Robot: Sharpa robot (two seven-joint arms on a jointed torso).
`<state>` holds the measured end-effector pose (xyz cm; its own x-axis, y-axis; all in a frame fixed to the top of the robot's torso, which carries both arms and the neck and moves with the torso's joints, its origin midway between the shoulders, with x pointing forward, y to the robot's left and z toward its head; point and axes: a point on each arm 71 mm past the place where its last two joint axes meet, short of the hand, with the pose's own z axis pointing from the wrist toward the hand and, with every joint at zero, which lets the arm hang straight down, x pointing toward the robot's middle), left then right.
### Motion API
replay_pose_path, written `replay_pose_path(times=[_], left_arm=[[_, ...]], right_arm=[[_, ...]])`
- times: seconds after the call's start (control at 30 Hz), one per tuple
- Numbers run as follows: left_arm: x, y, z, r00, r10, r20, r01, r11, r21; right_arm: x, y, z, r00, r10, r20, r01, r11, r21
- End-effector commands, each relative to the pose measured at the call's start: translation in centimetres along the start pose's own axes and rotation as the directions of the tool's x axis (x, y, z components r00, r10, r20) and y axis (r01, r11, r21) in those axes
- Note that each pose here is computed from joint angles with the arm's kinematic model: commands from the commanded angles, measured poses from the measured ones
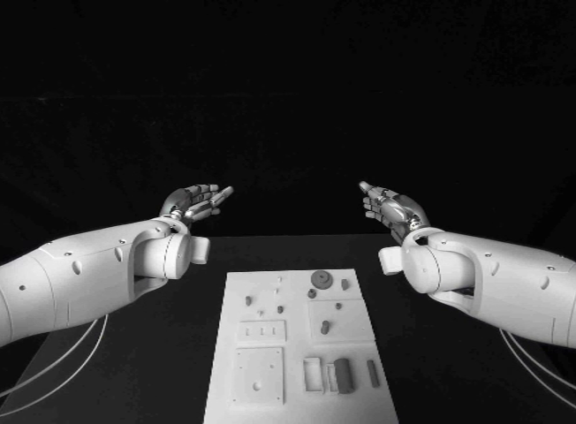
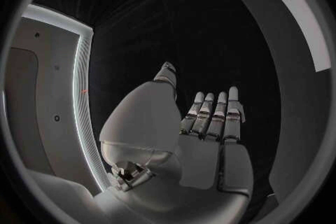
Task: Assemble the parts on the task board
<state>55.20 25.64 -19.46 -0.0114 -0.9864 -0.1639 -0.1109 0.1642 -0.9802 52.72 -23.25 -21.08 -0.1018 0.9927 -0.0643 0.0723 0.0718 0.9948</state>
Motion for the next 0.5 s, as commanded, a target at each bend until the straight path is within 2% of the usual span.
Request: replay_pose_path(times=[0.03, 0.13, 0.23, 0.4, 0.43, 0.5], left_arm=[[0.21, -0.08, 0.67, 0.992, 0.004, -0.125, -0.017, 0.995, -0.101], [-0.28, -0.44, 1.09, 0.992, 0.016, -0.129, -0.03, 0.993, -0.111], [-0.35, -0.49, 1.15, 0.991, 0.017, -0.129, -0.032, 0.993, -0.112], [-0.35, -0.49, 1.15, 0.991, 0.017, -0.129, -0.032, 0.993, -0.112], [-0.97, 0.08, 0.51, 0.983, 0.023, -0.185, -0.037, 0.997, -0.074], [-1.15, 0.07, 0.39, 0.982, 0.026, -0.185, -0.039, 0.997, -0.066]], right_arm=[[0.4, 0.1, 0.8, 0.978, -0.006, -0.208, 0.024, 0.996, 0.086], [-0.3, 0.5, 1.5, 0.969, -0.025, -0.245, 0.053, 0.993, 0.109], [-0.8, 0.9, 2.0, 0.962, -0.039, -0.269, 0.075, 0.99, 0.124], [-1.2, 1.1, 2.3, 0.957, -0.049, -0.286, 0.09, 0.987, 0.134], [-1.5, 1.8, 3.7, 0.802, -0.545, -0.242, 0.538, 0.837, -0.1], [-1.3, 1.8, 3.8, 0.775, -0.586, -0.238, 0.576, 0.809, -0.12]])
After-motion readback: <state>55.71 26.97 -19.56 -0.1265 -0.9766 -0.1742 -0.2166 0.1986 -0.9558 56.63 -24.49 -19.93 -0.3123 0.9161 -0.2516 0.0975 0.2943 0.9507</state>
